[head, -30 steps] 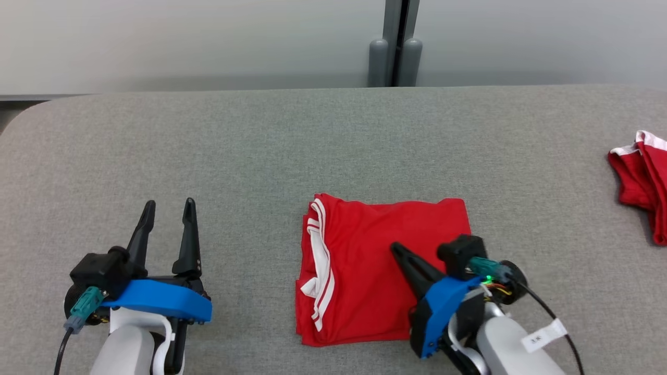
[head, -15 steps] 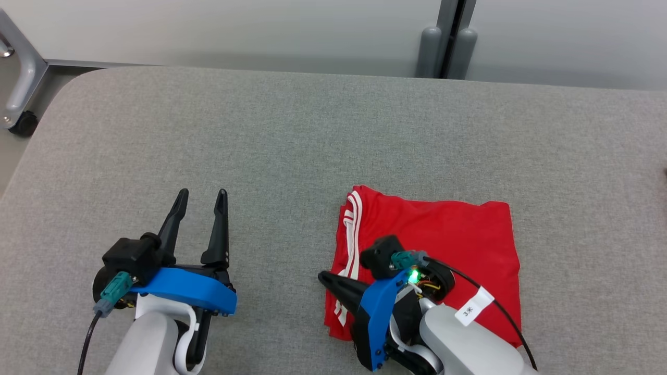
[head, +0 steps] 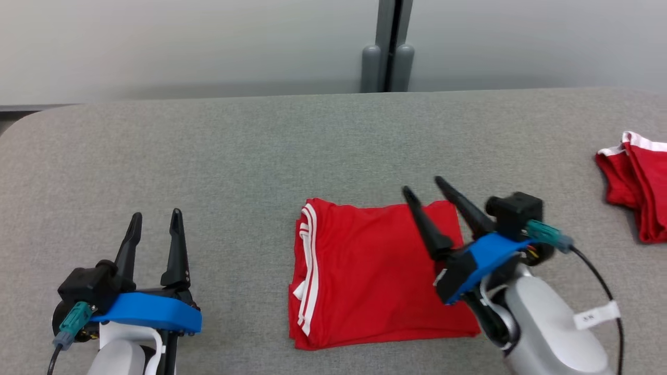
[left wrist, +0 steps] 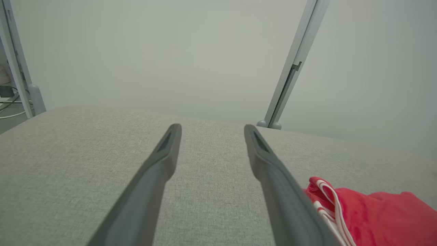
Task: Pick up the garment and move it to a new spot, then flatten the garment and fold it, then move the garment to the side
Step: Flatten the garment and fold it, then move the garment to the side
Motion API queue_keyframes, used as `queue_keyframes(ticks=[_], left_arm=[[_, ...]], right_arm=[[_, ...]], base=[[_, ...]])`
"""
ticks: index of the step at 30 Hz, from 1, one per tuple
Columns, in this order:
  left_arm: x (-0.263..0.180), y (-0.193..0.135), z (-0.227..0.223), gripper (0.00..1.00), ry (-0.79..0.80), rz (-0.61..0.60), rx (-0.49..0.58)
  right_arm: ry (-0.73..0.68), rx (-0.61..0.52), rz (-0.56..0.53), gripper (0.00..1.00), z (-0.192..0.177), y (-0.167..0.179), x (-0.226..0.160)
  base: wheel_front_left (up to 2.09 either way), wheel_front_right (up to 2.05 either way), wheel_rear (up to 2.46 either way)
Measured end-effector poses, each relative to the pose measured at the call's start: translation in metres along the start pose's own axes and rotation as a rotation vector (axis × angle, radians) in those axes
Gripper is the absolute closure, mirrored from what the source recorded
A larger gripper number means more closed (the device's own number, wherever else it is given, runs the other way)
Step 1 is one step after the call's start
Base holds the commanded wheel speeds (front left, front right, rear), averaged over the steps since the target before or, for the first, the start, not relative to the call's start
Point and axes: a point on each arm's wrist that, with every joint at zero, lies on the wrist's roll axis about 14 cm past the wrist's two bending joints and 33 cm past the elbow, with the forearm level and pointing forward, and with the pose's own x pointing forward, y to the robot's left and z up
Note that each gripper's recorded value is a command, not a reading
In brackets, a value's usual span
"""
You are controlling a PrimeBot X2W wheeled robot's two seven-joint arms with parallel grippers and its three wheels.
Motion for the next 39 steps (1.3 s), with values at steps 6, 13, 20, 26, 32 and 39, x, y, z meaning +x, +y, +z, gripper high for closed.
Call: queue_keyframes(ticks=[6, 13, 20, 26, 32, 39], left_arm=[[0.0, -0.01, 0.002, 0.0, -0.008, -0.029, 0.007], [-0.004, -0.018, 0.0, 0.0, -0.002, -0.046, 0.018], [-0.021, -0.015, -0.004, 0.0, 0.012, -0.026, 0.014], [-0.032, -0.013, -0.007, 0.0, 0.021, -0.014, 0.021], [-0.036, -0.008, -0.005, 0.0, 0.018, 0.0, 0.027], [-0.038, -0.004, -0.006, 0.0, 0.024, 0.008, 0.037]], right_arm=[[-0.059, -0.031, -0.268, 0.0, 0.013, -0.076, -0.059], [-0.062, -0.066, -0.39, 0.0, 0.019, -0.098, -0.104], [-0.076, -0.066, -0.415, 0.0, 0.024, -0.093, -0.129], [-0.087, -0.07, -0.411, 0.0, 0.028, -0.087, -0.138], [-0.071, -0.071, -0.405, 0.0, 0.024, -0.086, -0.139], [-0.052, -0.062, -0.408, 0.0, 0.018, -0.088, -0.138]], base=[[0.0, 0.0, 0.0], [0.0, 0.0, 0.0], [0.0, 0.0, 0.0], [0.0, 0.0, 0.0], [0.0, 0.0, 0.0], [0.0, 0.0, 0.0]])
